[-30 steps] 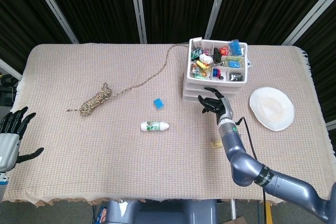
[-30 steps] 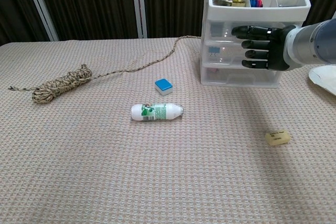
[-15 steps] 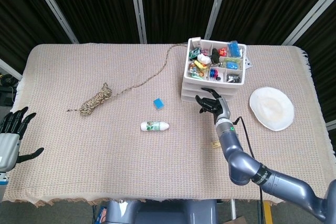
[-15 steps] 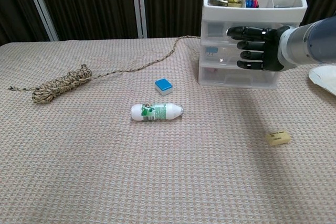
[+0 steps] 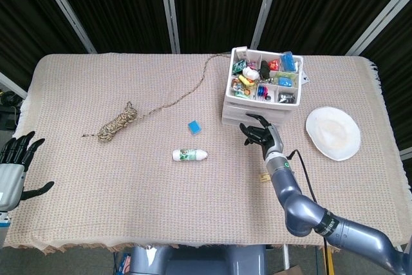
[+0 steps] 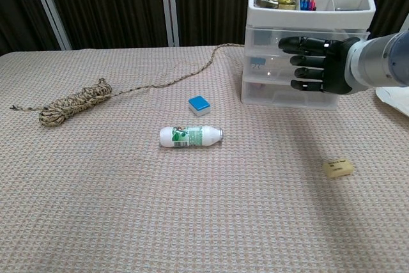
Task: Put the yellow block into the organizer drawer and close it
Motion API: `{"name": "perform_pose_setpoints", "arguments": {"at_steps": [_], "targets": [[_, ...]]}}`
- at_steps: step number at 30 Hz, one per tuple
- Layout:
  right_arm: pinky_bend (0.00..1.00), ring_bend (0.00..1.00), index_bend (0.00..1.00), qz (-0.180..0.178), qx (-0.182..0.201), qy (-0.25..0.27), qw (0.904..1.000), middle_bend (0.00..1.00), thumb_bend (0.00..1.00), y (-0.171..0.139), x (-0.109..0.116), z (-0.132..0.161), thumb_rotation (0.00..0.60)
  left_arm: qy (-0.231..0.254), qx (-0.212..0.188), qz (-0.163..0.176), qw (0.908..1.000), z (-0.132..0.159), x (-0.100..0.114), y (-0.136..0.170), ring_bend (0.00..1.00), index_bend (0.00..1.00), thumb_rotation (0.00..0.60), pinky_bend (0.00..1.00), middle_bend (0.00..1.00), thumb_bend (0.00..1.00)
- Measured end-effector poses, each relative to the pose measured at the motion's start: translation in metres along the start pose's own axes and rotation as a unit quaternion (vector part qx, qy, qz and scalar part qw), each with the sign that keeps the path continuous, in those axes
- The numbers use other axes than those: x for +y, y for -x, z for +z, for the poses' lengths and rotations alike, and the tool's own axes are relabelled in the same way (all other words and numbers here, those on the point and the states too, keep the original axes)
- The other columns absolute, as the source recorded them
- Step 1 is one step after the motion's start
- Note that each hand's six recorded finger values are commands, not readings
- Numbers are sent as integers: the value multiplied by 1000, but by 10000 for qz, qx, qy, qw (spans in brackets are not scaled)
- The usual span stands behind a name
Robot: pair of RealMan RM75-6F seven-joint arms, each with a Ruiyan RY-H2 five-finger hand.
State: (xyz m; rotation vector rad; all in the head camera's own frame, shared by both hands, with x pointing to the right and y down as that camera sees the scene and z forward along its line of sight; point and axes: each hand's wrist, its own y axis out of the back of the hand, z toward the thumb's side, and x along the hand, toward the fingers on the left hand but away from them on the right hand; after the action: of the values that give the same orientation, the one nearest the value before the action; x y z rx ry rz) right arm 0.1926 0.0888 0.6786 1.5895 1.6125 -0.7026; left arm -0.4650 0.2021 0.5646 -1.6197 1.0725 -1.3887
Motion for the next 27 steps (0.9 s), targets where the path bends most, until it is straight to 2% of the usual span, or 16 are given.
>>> {"name": "perform_pose_setpoints", "arguments": {"at_steps": [6,18,27], "targets": [[663,825,295,82,-37,-60,9999,842,240,-7,-1,-6,600,-5,-3,-2,10000,0,0,0,0,109,600,0,0,161],[663,799,134,287,-6,-334,9990,813,239,-29,-5,-13,600,-9,-4,3,10000,0,0,0,0,108,600,0,0,164],[663,798,129,396,-23,-427,9983,809,240,-46,-5,-20,600,-4,-7,-1,10000,0,0,0,0,109,600,0,0,159]]}}
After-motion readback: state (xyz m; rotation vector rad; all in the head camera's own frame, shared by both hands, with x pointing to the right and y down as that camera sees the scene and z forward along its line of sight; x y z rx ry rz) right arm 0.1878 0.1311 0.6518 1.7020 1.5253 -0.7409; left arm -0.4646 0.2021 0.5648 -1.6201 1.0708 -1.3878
